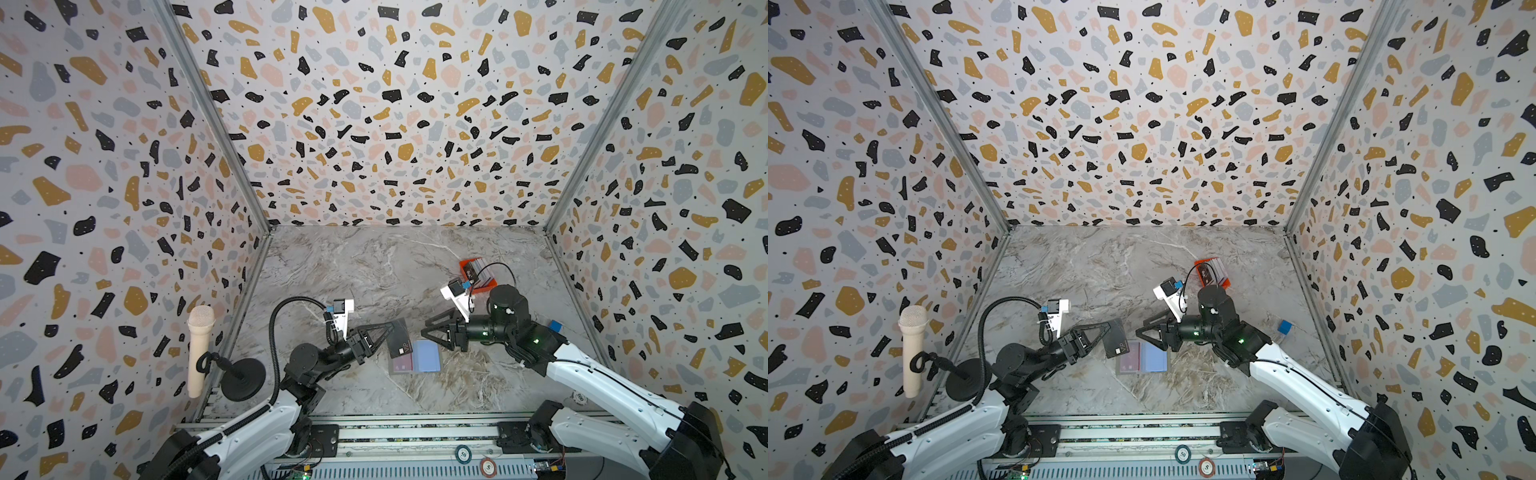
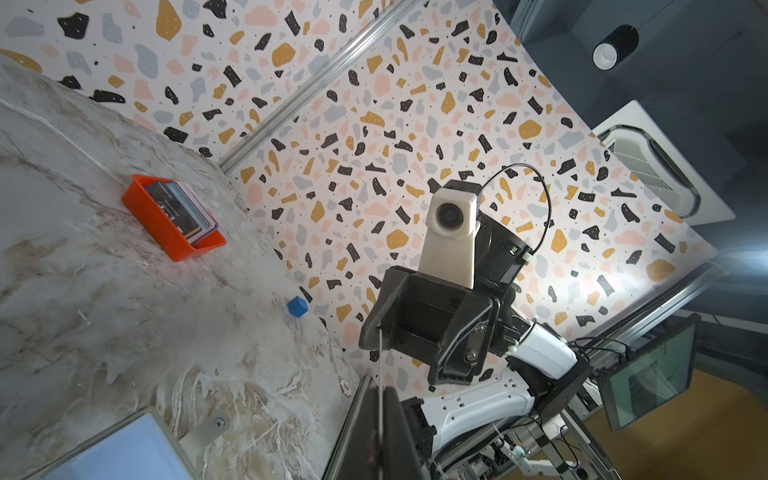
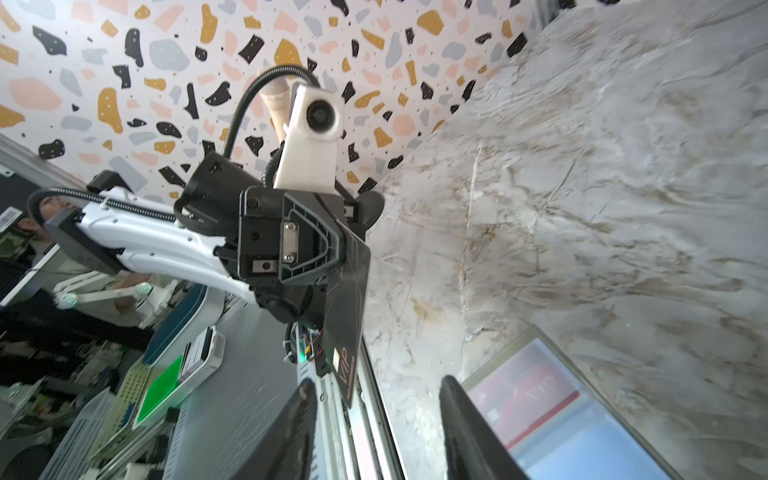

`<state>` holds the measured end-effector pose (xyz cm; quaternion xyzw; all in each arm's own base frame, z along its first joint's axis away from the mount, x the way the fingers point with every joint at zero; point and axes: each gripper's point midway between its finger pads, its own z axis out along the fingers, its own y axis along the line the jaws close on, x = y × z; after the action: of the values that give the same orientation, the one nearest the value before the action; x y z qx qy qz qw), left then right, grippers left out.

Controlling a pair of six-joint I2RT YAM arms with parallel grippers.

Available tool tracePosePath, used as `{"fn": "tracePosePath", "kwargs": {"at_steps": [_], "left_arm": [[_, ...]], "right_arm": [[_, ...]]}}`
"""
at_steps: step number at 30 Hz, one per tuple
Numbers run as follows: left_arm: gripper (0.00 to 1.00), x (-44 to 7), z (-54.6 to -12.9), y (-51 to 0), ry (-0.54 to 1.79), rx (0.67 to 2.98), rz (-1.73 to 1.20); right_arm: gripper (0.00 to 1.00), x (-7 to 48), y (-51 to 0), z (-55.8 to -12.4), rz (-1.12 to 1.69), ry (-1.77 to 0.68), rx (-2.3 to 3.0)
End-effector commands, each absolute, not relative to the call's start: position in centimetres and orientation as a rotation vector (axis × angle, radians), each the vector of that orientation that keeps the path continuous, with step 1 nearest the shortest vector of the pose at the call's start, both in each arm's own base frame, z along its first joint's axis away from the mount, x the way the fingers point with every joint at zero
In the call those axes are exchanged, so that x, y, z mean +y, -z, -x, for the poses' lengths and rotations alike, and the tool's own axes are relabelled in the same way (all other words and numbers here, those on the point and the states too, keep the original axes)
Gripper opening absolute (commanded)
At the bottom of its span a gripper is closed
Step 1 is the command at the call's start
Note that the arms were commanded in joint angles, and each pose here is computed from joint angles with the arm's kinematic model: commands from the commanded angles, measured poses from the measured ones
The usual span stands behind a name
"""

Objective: Put the credit cards into the card holder

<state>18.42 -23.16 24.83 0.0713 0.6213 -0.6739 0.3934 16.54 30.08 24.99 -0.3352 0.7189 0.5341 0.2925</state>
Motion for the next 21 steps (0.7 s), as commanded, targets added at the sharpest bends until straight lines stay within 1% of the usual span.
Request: {"fn": "tracePosePath", "kwargs": {"at_steps": [1,6,9,14,21], "left_arm": [[0.00,-23.6,-17.3,-26.9,1.730,1.507,-0.308],[0.00,-23.8,-16.9,-26.8,1.739,1.507,-0.326],[0.00,-23.9,-17.1,-26.4,1.734,1.523,-0.324],[0.00,-24.0,-17.1,-26.5,1.742,1.521,-0.321],[0.00,-24.0,-17.0,-26.4,1.744,1.527,-0.318]], "right_arm": [[0.49,30.6,-24.8,-14.9,1.002,-1.528,1.857],[0.44,31.3,-24.6,-14.5,1.020,-1.571,1.834],[0.43,32.0,-24.6,-13.9,1.050,-1.594,1.821],[0.36,32.5,-24.3,-14.4,1.012,-1.613,1.814],[0.31,33.1,-25.0,-14.8,1.011,-1.631,1.792]]}}
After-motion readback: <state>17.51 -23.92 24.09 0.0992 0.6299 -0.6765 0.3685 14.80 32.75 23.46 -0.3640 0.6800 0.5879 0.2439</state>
